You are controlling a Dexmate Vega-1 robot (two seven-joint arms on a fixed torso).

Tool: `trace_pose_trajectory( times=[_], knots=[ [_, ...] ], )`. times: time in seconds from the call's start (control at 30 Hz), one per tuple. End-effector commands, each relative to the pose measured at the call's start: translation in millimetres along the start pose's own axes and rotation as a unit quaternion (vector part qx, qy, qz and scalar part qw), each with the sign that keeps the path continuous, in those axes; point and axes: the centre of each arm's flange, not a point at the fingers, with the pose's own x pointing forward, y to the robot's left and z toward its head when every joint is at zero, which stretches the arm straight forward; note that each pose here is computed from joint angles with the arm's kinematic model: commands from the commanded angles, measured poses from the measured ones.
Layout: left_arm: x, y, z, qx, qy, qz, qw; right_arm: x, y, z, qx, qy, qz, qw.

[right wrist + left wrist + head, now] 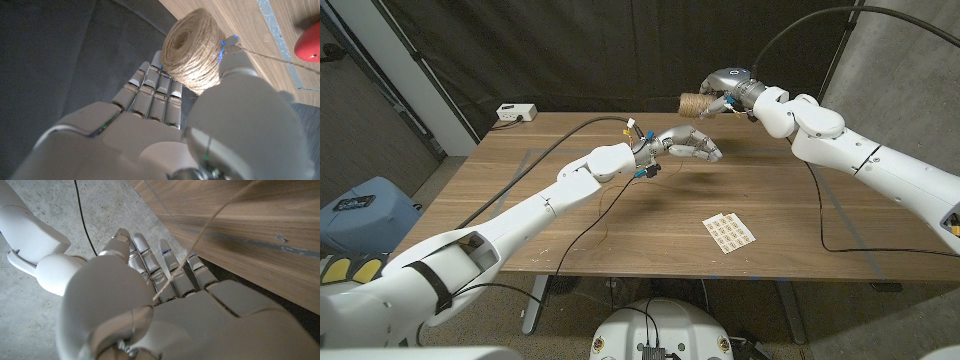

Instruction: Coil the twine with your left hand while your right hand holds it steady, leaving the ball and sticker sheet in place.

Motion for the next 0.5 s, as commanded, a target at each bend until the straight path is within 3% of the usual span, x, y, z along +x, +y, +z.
trace_pose_trajectory(
  times=[0.03,0.5],
  knots=[
    [-1.2,2.1,10.0,-0.002,-0.011,0.004,1.0,-2.2,7.4,-8.2,0.001,0.01,0.007,0.9999],
    [0.1,6.2,21.6,-0.003,-0.024,0.005,1.0,-3.5,14.6,-15.0,0.0,0.022,0.013,0.9997]
  ],
)
